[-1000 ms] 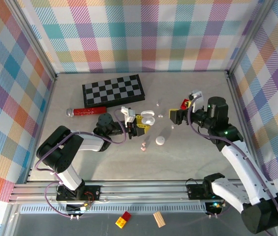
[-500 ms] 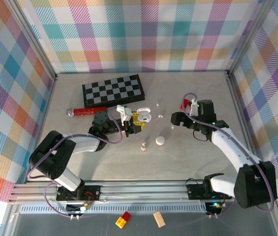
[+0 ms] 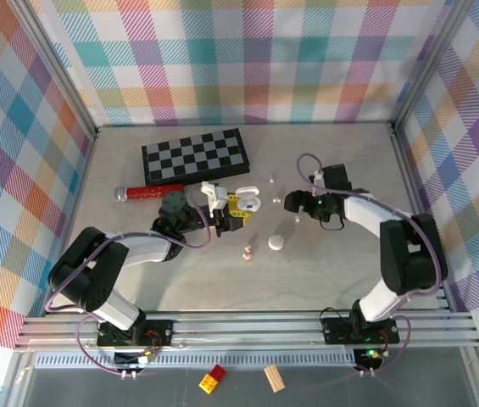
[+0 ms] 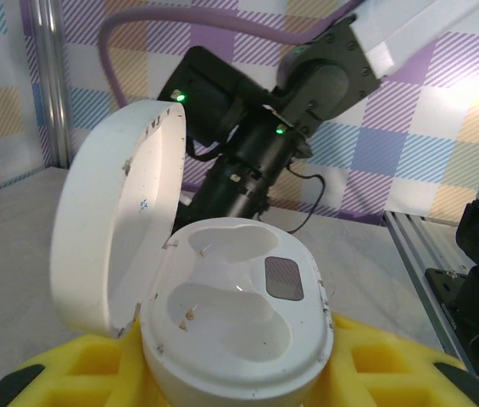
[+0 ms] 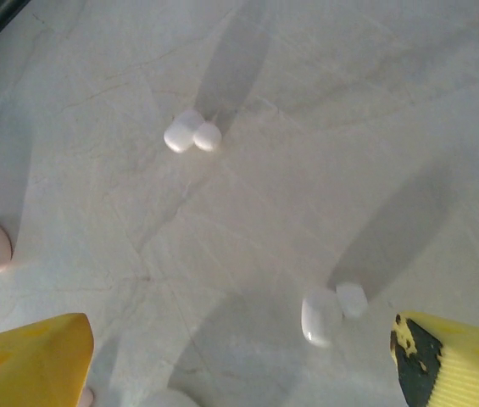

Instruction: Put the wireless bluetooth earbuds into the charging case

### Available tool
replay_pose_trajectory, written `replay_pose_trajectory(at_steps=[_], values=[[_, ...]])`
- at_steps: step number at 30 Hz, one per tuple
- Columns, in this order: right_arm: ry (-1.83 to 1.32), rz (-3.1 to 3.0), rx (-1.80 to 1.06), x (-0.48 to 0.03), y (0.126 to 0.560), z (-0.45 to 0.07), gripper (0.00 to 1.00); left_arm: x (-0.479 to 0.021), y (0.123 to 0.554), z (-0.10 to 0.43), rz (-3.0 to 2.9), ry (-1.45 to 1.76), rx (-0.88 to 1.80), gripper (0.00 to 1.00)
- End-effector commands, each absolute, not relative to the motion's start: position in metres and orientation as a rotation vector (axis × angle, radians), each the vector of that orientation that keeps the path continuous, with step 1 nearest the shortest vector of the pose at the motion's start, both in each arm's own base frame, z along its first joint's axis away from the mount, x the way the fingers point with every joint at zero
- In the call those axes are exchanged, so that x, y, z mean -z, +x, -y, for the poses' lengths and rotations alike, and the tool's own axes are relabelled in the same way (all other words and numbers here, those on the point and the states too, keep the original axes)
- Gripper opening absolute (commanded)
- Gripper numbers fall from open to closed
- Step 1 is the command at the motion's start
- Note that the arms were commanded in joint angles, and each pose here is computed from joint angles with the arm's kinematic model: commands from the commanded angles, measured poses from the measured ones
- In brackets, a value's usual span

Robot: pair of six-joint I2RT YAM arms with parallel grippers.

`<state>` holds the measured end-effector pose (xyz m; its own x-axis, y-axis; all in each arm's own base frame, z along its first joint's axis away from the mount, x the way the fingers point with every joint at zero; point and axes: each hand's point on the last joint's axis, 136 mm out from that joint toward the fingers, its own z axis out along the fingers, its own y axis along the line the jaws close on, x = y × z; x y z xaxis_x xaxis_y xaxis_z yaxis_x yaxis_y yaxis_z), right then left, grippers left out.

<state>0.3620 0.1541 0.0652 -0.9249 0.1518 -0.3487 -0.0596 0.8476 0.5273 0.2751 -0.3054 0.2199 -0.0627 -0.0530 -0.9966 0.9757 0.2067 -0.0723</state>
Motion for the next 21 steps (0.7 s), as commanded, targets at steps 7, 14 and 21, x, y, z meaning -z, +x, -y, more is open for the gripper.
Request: replay_pose_trajectory(at_steps=[7, 14, 21], values=[[0.093, -2.671, -0.859, -0.044, 0.391, -0.170, 0.90, -0.229, 0.267, 0.301, -1.273, 1.007, 1.113, 0.37], [0.076, -2.716, -0.874, -0.035, 0.379, -0.171, 0.90, -0.231, 0.266, 0.301, -1.271, 1.011, 1.116, 0.37], [0.035, -2.732, -0.925, -0.038, 0.354, -0.172, 0.90, -0.231, 0.266, 0.301, -1.272, 1.013, 1.115, 0.37]])
